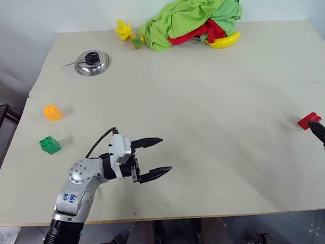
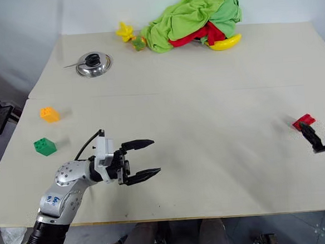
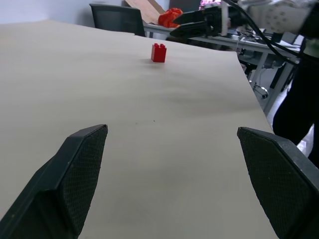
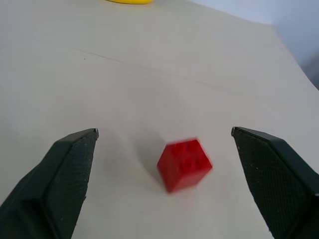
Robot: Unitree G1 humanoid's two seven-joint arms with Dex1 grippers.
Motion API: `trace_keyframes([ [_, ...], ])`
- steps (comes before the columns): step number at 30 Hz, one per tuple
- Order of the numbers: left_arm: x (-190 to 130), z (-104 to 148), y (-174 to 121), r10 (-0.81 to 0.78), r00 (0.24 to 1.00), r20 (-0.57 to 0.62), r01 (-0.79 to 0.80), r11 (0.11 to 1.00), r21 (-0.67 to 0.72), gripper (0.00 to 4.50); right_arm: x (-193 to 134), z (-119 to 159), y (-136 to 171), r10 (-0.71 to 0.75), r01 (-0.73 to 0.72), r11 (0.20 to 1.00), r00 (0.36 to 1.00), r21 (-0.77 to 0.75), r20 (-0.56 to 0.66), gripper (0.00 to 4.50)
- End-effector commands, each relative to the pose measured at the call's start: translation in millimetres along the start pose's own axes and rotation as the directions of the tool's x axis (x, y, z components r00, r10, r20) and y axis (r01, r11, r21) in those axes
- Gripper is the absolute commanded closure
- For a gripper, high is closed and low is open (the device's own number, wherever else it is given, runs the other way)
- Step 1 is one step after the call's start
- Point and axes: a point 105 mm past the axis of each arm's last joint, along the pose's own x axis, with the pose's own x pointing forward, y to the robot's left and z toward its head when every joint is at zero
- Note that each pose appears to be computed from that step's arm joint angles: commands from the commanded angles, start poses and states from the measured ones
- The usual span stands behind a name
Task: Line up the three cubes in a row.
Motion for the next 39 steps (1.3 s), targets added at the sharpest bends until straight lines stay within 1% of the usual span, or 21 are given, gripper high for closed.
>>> trace_keyframes([
  [1, 3, 13, -2, 0.015, 0.999, 0.031, -0.017, 0.998, 0.055, 0.1, 10, -9, -11, 0.05, -0.051, 0.999, 0.995, -0.012, -0.082, 0.0],
  [5, 0, 12, -4, 0.045, 0.999, 0.026, -0.047, 0.997, 0.059, 0.1, 24, -8, -22, 0.083, -0.09, 0.995, 0.987, -0.047, -0.137, 0.0],
  [9, -1, 13, -7, 0.061, 0.998, 0.027, -0.062, 0.996, 0.057, 0.1, 30, -12, -29, 0.128, -0.147, 0.986, 0.968, -0.077, -0.217, 0.0],
  [15, -2, 14, -9, 0.068, 0.997, 0.021, -0.069, 0.996, 0.06, 0.1, 32, -22, -38, 0.13, -0.152, 0.987, 0.943, -0.046, -0.308, 0.0],
  [19, -3, 16, -8, 0.069, 0.997, 0.018, -0.07, 0.995, 0.066, 0.1, 35, -25, -43, 0.108, -0.125, 0.992, 0.94, -0.031, -0.323, 0.0],
  [25, -5, 17, -6, 0.072, 0.997, 0.01, -0.073, 0.995, 0.071, 0.1, 38, -27, -37, 0.146, -0.159, 0.987, 0.933, -0.014, -0.328, 0.0],
  [28, -7, 16, -6, 0.073, 0.997, 0.005, -0.074, 0.995, 0.072, 0.0, 38, -29, -35, 0.163, -0.175, 0.985, 0.929, -0.005, -0.332, 0.58],
  [30, -7, 16, -5, 0.073, 0.997, 0.003, -0.073, 0.995, 0.074, 0.0, 36, -33, -29, 0.207, -0.213, 0.977, 0.913, 0.023, -0.351, 1.2],
  [31, -7, 17, -5, 0.073, 0.997, 0.002, -0.073, 0.995, 0.074, 0.0, 36, -34, -27, 0.226, -0.232, 0.972, 0.906, 0.027, -0.358, 1.61],
  [33, -7, 17, -4, 0.071, 0.997, 0.003, -0.071, 0.995, 0.076, 0.0, 35, -33, -26, 0.236, -0.248, 0.969, 0.904, 0.013, -0.357, 2.19],
  [35, -9, 18, -4, 0.062, 0.998, 0.007, -0.063, 0.995, 0.078, 0.0, 39, -22, -20, 0.283, -0.298, 0.955, 0.911, -0.002, -0.3, 2.81],
  [36, -10, 19, -4, 0.058, 0.998, 0.009, -0.059, 0.995, 0.082, 0.0, 39, -17, -15, 0.325, -0.338, 0.941, 0.904, 0.002, -0.277, 3.03],
  [38, -14, 19, -4, 0.054, 0.999, 0.011, -0.054, 0.995, 0.085, 0.0, 40, -9, -3, 0.416, -0.432, 0.902, 0.874, -0.008, -0.25, 3.01],
  [39, -17, 20, -3, 0.055, 0.998, 0.014, -0.056, 0.995, 0.088, 0.0, 43, -2, 8, 0.485, -0.503, 0.864, 0.843, -0.023, -0.234, 3.01],
])
